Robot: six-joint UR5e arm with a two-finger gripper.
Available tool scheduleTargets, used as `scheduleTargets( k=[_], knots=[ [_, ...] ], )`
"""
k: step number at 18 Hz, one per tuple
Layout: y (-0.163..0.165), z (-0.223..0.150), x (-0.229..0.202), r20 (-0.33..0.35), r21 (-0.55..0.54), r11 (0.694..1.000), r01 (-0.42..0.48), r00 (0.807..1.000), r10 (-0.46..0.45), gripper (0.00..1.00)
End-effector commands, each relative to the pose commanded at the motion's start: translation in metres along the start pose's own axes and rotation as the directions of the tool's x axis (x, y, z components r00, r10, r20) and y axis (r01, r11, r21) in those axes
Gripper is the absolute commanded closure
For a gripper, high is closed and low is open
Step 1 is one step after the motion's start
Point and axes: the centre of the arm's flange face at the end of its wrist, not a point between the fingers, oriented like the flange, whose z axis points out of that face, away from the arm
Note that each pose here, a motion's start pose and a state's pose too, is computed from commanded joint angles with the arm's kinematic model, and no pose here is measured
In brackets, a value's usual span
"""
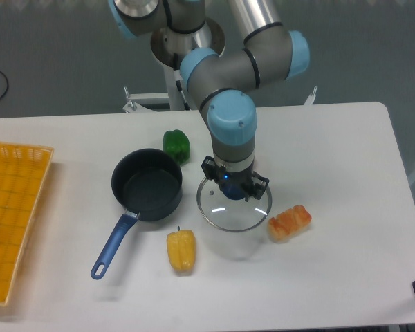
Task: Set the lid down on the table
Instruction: 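Carry the held glass lid beside the blue saucepan, lowering it slightly, then lower the glass lid toward the table surface beside the saucepan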
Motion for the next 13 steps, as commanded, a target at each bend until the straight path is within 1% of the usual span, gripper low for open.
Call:
scheduleTargets(
  k=[5,9,13],
  knots=[
    [-0.006,0.018,0.004,-0.023,-0.021,1.000,-0.003,1.000,0.003,0.40],
    [-0.011,0.035,0.015,-0.045,-0.043,0.999,-0.021,0.999,0.019,0.40],
    [-0.011,0.043,0.018,-0.055,-0.055,0.998,-0.026,0.998,0.023,0.40]
  ],
)
